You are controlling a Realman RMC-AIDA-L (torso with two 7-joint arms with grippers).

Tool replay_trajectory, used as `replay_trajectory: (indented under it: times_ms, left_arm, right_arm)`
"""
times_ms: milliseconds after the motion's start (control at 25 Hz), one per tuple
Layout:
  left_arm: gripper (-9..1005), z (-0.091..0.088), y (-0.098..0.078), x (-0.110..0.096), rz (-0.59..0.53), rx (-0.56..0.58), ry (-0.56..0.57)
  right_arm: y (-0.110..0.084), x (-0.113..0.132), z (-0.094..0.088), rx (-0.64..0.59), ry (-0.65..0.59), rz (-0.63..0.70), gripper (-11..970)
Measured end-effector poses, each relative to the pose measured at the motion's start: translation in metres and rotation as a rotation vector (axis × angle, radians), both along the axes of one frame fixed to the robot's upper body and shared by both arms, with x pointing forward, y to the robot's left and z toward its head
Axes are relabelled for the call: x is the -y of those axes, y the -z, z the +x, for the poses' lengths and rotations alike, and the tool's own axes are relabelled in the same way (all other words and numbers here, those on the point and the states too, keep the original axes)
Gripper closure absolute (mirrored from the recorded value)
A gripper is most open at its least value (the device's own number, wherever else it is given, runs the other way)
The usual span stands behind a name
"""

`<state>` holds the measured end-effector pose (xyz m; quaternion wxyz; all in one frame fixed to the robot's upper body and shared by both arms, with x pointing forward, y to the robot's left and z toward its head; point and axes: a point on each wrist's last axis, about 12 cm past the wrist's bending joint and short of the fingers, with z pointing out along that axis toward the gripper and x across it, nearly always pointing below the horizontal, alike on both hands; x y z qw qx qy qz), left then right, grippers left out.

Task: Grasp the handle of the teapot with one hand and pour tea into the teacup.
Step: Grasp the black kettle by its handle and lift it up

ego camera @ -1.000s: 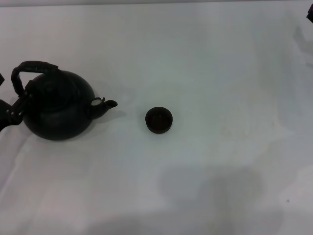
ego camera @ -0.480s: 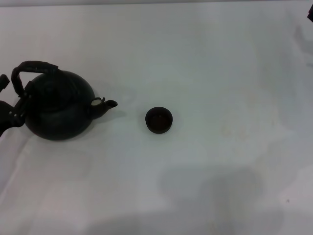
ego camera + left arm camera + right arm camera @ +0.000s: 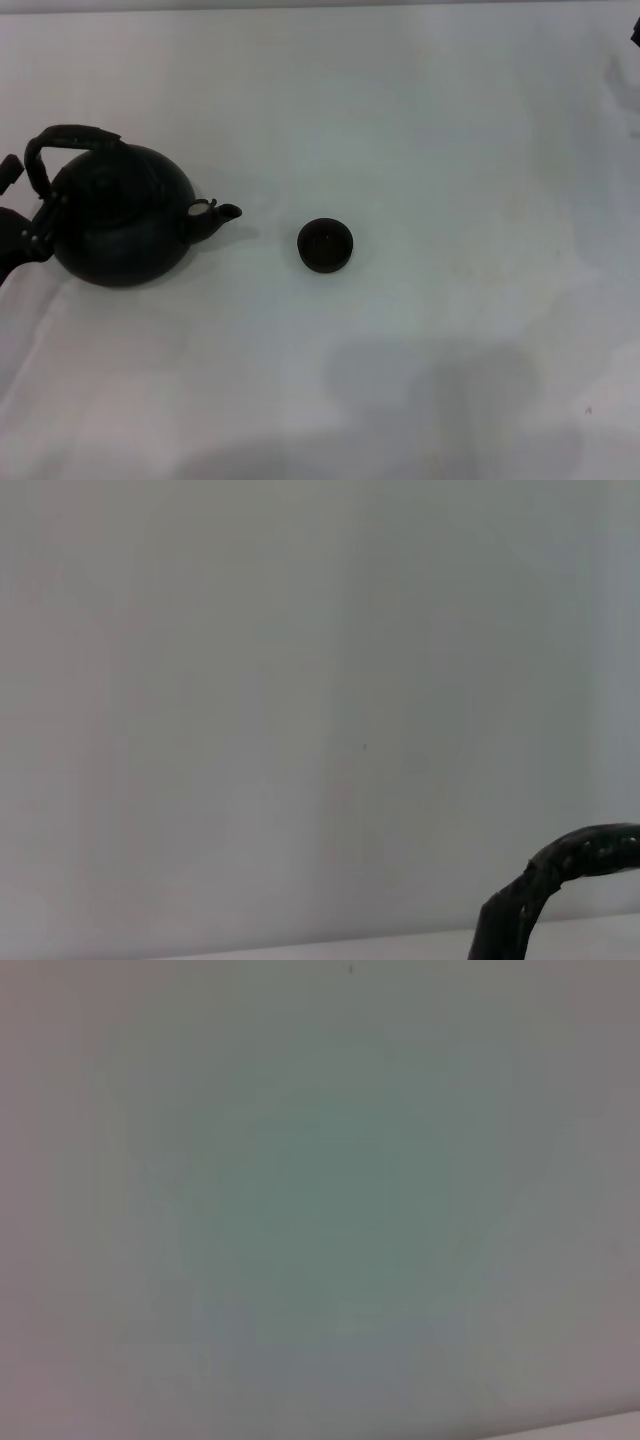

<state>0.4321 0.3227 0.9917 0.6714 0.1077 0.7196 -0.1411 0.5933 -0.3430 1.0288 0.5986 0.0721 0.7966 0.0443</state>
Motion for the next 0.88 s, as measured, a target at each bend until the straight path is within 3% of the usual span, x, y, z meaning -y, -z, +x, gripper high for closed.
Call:
replay_trajectory:
  times_ms: [280, 400, 880]
  left_arm:
    - [351, 0.0028, -0.0006, -0.0003, 0.008, 0.0, 0.003]
    - [550, 0.0039, -0.0009, 0.0001, 0.008, 0.002, 0.005]
    - [619, 0.0058, -0.002, -0.0007, 0.007, 0.008, -0.002]
  right_arm:
    - [0.0003, 0.0004, -0.0005, -0.001, 0.001, 0.0, 103]
    - [0.0003, 0.0004, -0.0005, -0.001, 0.001, 0.0, 103]
    - [-0.0009, -0.0002, 0.0011, 0.003, 0.003, 0.003, 103]
